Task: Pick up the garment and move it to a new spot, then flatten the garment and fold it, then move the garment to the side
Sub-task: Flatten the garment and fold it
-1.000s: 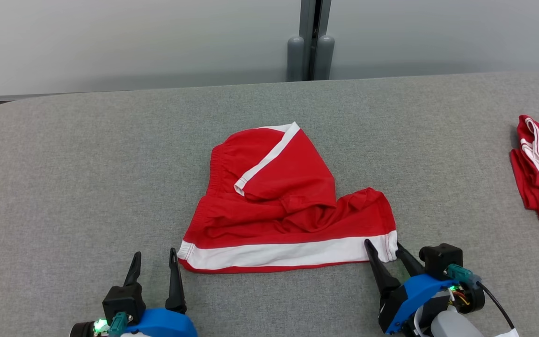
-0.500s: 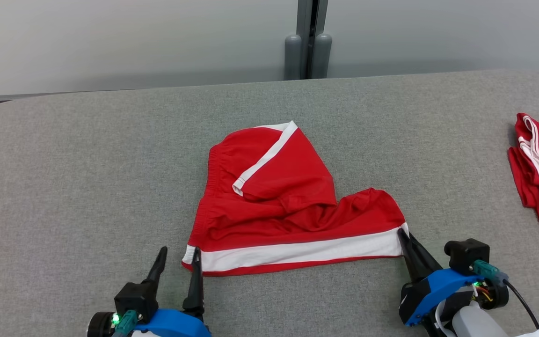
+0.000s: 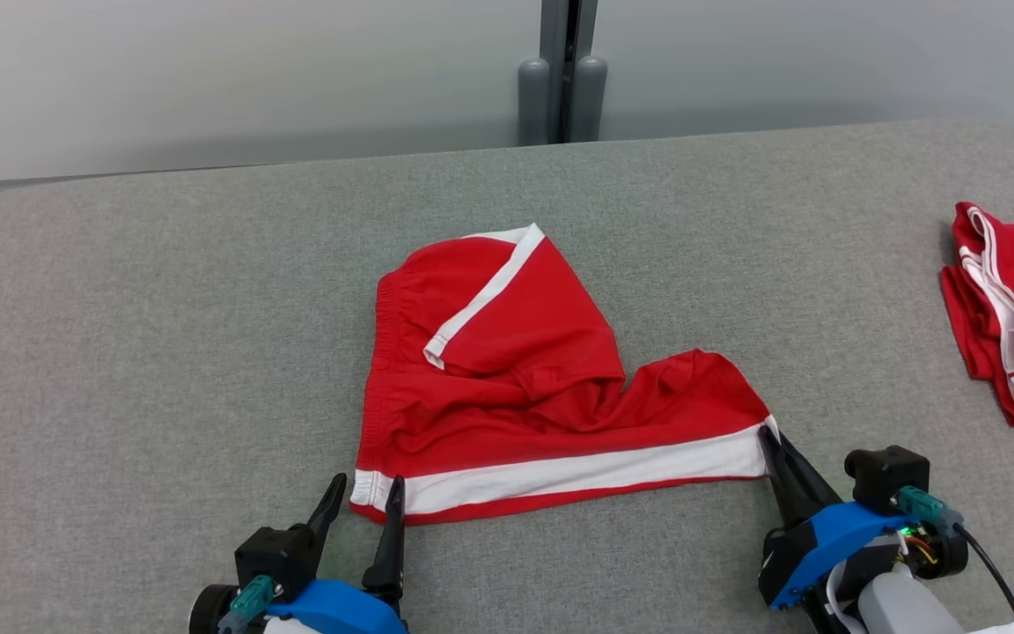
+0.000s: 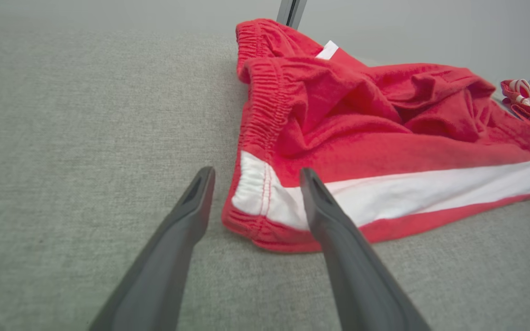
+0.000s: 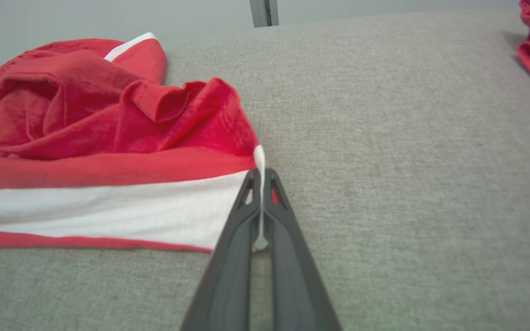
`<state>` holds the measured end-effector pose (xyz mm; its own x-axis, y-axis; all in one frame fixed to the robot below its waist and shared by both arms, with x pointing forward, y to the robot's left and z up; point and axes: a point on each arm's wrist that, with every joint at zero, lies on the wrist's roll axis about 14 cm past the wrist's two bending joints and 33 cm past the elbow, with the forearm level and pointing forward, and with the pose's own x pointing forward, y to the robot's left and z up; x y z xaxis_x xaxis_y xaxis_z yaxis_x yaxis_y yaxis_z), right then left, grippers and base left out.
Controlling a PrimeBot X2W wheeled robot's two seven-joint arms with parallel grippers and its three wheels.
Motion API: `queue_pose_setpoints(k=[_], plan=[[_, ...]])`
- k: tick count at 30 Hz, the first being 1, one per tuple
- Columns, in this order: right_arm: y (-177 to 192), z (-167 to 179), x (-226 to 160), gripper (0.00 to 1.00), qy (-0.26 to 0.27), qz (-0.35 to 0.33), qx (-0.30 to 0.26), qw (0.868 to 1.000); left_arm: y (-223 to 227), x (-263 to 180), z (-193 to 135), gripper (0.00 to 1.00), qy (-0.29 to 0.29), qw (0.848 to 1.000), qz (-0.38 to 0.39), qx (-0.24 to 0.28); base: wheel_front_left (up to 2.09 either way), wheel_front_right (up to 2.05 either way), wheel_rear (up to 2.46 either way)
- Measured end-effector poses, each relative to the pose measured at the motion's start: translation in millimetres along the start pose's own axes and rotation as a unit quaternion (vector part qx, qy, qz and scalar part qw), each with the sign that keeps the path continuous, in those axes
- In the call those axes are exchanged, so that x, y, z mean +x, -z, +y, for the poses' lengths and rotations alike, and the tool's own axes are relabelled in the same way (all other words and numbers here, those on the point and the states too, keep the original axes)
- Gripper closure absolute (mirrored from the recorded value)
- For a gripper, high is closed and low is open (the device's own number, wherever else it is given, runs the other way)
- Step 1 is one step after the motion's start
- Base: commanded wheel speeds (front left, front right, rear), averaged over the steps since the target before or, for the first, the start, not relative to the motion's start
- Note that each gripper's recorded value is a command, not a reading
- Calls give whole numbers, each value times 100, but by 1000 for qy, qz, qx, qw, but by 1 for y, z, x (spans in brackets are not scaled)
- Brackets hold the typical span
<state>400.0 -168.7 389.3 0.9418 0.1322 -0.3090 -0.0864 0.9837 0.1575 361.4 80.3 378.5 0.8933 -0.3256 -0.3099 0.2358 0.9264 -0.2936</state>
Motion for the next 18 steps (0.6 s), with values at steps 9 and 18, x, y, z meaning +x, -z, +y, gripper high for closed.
queue_pose_setpoints(k=[9, 18], plan=[[1, -1, -1, 100, 1, 0, 1, 1000, 10, 5, -6, 0, 13, 1000, 20, -8, 0, 0, 0], [0, 0, 0, 100, 1, -2, 2, 1000, 5, 9, -8, 100, 19, 1000, 14, -5, 0, 0, 0]])
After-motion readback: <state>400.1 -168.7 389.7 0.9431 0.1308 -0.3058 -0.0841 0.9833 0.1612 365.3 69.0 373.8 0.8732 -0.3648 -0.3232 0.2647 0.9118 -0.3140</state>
